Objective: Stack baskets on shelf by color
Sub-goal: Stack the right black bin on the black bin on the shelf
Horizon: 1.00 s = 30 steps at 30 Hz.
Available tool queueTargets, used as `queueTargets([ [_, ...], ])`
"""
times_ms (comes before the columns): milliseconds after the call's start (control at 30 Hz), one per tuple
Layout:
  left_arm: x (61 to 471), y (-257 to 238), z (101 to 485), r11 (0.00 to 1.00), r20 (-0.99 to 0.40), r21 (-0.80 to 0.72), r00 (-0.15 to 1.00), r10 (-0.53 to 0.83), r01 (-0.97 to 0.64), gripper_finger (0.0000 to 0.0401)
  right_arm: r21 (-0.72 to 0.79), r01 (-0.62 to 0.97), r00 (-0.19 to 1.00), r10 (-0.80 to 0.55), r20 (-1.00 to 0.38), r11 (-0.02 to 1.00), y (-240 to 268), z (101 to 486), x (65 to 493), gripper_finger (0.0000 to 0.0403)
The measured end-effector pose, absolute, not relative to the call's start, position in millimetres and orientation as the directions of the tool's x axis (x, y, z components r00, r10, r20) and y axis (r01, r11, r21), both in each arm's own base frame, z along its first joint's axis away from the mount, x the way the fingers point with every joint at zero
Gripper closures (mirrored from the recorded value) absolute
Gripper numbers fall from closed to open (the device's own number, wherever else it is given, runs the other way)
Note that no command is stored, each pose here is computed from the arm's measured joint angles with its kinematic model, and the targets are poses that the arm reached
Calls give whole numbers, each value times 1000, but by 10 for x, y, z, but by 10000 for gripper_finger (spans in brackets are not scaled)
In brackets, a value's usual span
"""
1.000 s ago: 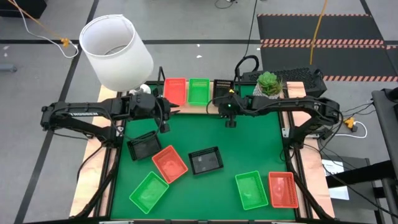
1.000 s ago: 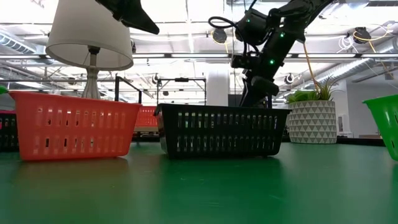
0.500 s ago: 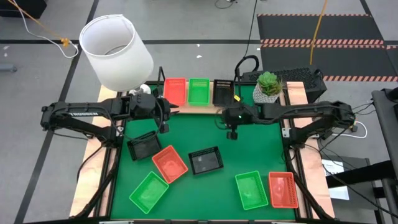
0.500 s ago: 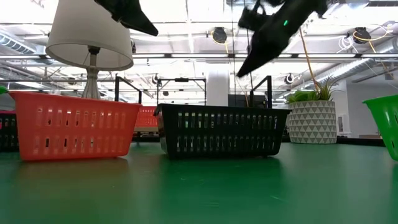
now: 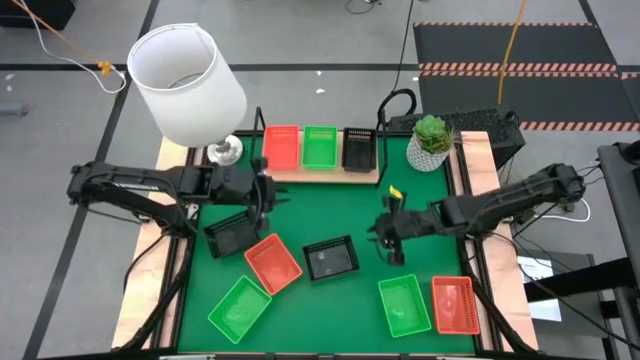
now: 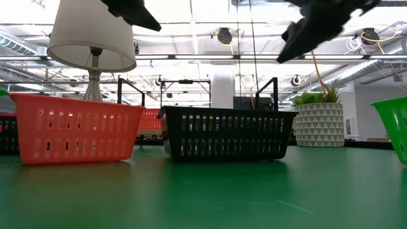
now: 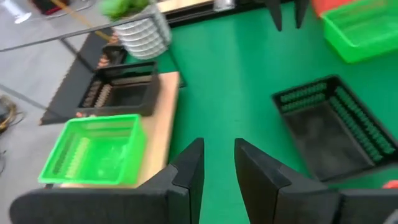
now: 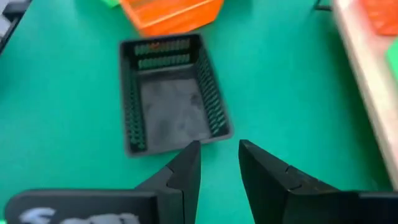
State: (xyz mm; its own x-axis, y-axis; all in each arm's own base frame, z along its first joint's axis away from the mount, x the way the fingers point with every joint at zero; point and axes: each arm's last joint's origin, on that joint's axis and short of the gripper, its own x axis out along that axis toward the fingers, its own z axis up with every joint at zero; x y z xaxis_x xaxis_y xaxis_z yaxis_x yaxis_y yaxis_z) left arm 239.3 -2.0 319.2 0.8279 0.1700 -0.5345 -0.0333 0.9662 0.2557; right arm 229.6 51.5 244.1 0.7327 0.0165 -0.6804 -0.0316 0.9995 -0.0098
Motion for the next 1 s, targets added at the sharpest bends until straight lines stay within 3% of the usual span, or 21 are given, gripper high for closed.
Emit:
queueTargets([
  [233, 2635, -268, 3016, 965, -555, 255, 826, 101, 53, 300, -28, -57, 717, 21, -697, 998, 601, 2332, 2240, 301],
  [633, 3044, -826, 2445, 944, -640, 247, 768, -9, 217, 184, -37, -74, 710, 26, -704, 997, 612, 2322, 2230, 300],
  [1000, 3140, -1151, 2253, 928, -689, 188, 716, -108, 321, 176, -40, -77, 710, 27, -703, 996, 612, 2322, 2230, 300],
])
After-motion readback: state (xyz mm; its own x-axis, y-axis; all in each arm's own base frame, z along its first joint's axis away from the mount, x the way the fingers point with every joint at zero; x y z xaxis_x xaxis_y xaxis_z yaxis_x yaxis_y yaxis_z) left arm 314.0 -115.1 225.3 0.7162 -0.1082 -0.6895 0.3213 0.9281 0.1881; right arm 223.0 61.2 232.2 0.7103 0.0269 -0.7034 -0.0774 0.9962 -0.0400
